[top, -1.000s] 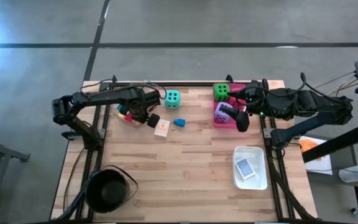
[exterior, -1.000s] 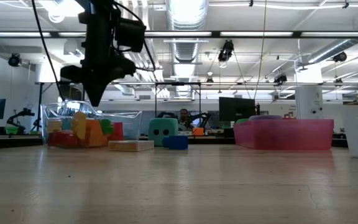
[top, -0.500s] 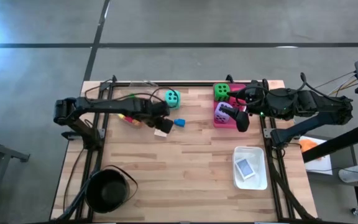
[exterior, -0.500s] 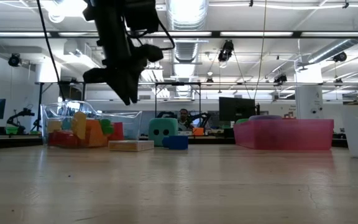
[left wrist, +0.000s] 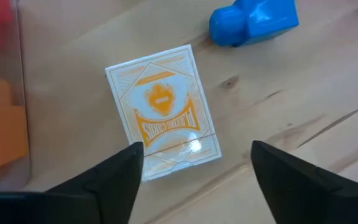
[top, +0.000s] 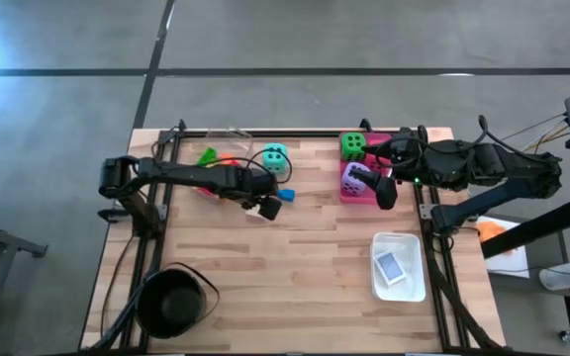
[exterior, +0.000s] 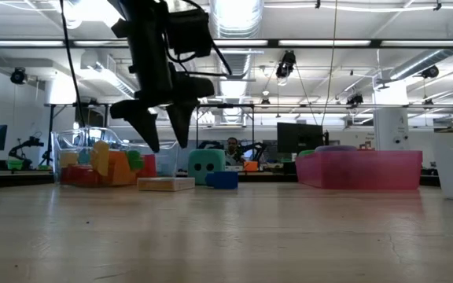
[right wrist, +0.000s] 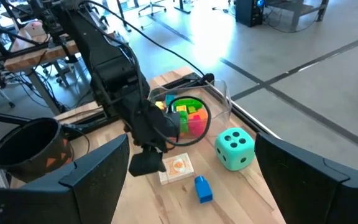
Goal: Pick & Place Toys
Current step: Put the yellow deck of cards into the white bin
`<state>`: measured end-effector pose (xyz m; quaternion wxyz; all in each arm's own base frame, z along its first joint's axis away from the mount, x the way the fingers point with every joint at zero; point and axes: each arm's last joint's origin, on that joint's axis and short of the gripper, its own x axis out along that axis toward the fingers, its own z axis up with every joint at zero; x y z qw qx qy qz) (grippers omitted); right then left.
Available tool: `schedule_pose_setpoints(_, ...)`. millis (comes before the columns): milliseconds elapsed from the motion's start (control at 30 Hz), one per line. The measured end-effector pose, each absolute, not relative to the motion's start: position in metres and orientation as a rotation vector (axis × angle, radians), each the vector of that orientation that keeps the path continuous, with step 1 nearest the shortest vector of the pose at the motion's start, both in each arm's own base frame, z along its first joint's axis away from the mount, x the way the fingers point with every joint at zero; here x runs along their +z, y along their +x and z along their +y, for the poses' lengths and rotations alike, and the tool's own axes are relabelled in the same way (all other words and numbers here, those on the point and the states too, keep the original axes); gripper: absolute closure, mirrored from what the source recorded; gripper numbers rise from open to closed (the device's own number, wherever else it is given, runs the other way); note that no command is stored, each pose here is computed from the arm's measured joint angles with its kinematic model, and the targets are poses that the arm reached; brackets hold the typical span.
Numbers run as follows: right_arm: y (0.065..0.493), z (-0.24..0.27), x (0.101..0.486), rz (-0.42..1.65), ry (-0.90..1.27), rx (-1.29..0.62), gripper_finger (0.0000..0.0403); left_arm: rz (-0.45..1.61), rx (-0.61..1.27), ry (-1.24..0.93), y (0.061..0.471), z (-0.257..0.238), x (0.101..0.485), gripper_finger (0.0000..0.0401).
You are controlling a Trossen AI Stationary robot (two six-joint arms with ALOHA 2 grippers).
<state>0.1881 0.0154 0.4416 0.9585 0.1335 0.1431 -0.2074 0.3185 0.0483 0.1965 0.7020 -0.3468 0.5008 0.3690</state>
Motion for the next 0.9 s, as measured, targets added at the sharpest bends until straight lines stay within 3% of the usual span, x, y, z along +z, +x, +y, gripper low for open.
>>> schedule_pose_setpoints(333,0.188,0.016,0.441,0.296,0.275,-0.4,0.0063,1.126,0.9,-0.865,0.323,0.049,0.182,0.0049)
schedule_pose_setpoints(900,0.188,0.016,0.442,0.296,0.276,-0.397,0.0063,1.194,0.963,-0.844,0.329,0.05,0.154,0.0047)
